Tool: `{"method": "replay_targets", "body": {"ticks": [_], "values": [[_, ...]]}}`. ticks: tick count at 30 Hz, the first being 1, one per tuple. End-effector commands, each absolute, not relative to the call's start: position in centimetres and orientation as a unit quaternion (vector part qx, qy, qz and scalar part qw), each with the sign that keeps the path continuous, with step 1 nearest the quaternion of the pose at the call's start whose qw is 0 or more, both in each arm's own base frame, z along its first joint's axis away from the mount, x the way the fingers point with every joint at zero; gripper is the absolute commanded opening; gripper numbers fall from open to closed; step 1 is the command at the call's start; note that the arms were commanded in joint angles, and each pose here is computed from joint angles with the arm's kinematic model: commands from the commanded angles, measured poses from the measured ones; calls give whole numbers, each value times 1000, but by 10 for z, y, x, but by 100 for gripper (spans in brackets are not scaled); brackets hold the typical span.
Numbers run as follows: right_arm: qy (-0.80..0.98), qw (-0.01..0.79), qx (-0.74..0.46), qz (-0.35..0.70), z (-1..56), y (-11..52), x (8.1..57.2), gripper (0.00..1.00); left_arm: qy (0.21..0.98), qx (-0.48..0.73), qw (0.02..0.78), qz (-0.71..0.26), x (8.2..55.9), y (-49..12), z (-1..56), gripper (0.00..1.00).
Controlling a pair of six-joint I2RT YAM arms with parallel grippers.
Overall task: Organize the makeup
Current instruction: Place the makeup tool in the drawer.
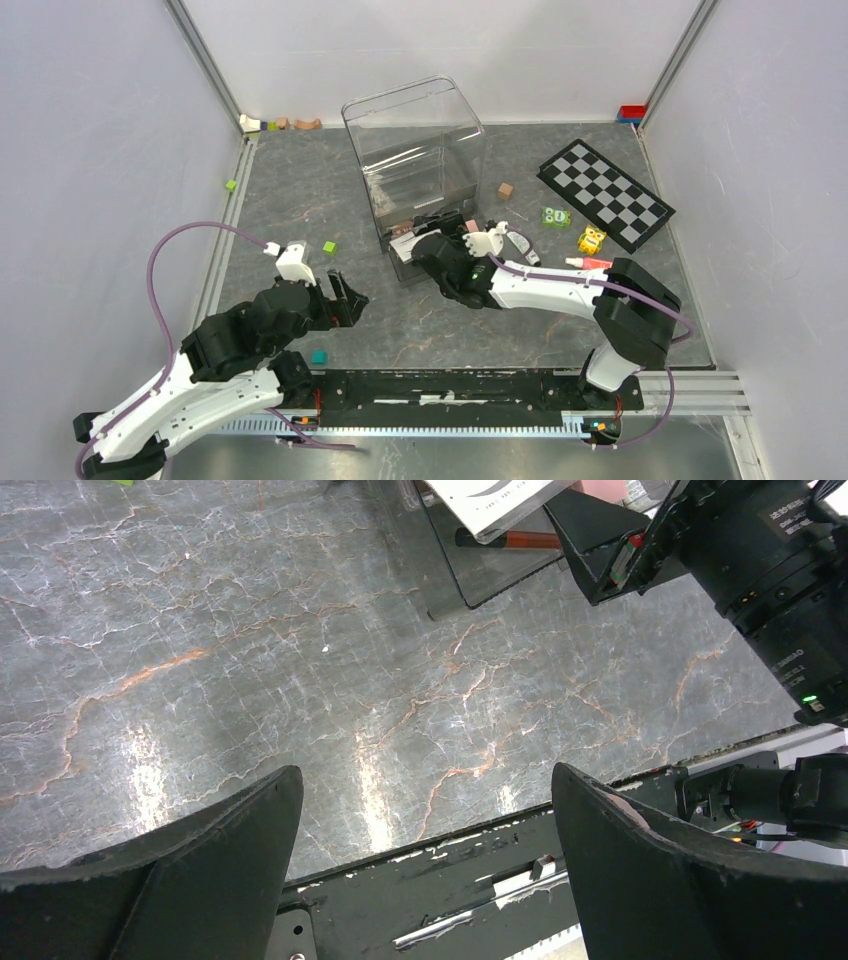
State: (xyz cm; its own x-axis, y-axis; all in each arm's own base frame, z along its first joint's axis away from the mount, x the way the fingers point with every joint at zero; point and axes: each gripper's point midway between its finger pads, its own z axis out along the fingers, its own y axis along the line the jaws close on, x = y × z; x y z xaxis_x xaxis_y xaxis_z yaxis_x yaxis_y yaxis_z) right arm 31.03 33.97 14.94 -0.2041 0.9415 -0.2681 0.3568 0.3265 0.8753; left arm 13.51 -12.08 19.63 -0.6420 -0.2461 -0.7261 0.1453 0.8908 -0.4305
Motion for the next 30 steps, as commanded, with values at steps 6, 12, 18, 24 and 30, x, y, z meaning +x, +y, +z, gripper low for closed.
{"method": "replay_targets", "body": {"ticks": [6,12,18,24,30], "values": [[734,417,458,277,158,325,301,96,865,-34,437,-243,137,-120,209,100],[746,421,449,255,161,320,299,96,866,-36,436,-243,137,-120,209,100],[743,436,432,266,174,318,300,96,864,-37,438,-244,138,-120,211,100],[743,514,324,281,199,287,290,96,863,-25,449,-230,143,-120,221,100],[747,601,188,212,196,220,266,94,854,4,482,-195,161,-124,260,100]]}}
